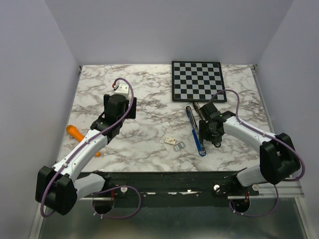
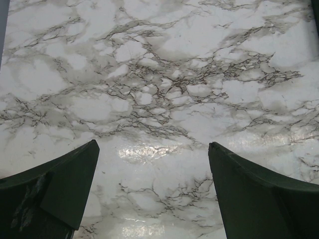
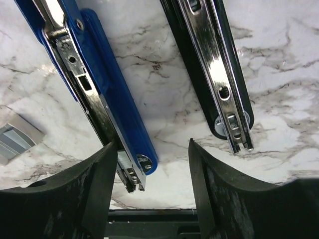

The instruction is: Load the staples into the stapler

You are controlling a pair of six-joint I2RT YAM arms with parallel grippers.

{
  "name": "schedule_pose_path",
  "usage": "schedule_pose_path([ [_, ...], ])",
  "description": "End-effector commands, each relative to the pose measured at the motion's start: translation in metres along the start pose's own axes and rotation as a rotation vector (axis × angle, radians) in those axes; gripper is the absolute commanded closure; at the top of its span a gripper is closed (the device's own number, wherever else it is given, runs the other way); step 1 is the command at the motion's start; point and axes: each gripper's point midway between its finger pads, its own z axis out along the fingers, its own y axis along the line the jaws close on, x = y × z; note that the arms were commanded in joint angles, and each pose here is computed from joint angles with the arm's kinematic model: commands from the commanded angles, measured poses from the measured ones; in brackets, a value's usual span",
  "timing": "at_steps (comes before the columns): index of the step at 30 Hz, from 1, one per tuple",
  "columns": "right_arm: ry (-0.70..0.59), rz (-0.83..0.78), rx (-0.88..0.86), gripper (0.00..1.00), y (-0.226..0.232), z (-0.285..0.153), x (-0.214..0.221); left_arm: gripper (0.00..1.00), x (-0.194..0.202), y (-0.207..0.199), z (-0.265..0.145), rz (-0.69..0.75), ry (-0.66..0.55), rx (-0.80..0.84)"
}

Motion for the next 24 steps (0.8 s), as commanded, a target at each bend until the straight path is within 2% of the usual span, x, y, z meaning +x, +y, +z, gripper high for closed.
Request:
schedule_pose_path([
  [1, 0.089, 0.017, 0.014, 0.33, -0.009, -0.002, 0.030, 0.01, -0.008, -0.002, -0.006, -0.019, -0.020, 0.019],
  [17, 0.109, 0.048, -0.042, 0.33, -0.006, -0.011, 0.046, 0.01, -0.009, -0.003, -0.009, -0.022, -0.027, 0.026],
  [24, -0.013, 0.008, -0.086, 0.31, 0.002, -0.035, 0.012, 0.01, -0.009, -0.003, -0.009, -0.021, -0.027, 0.026],
])
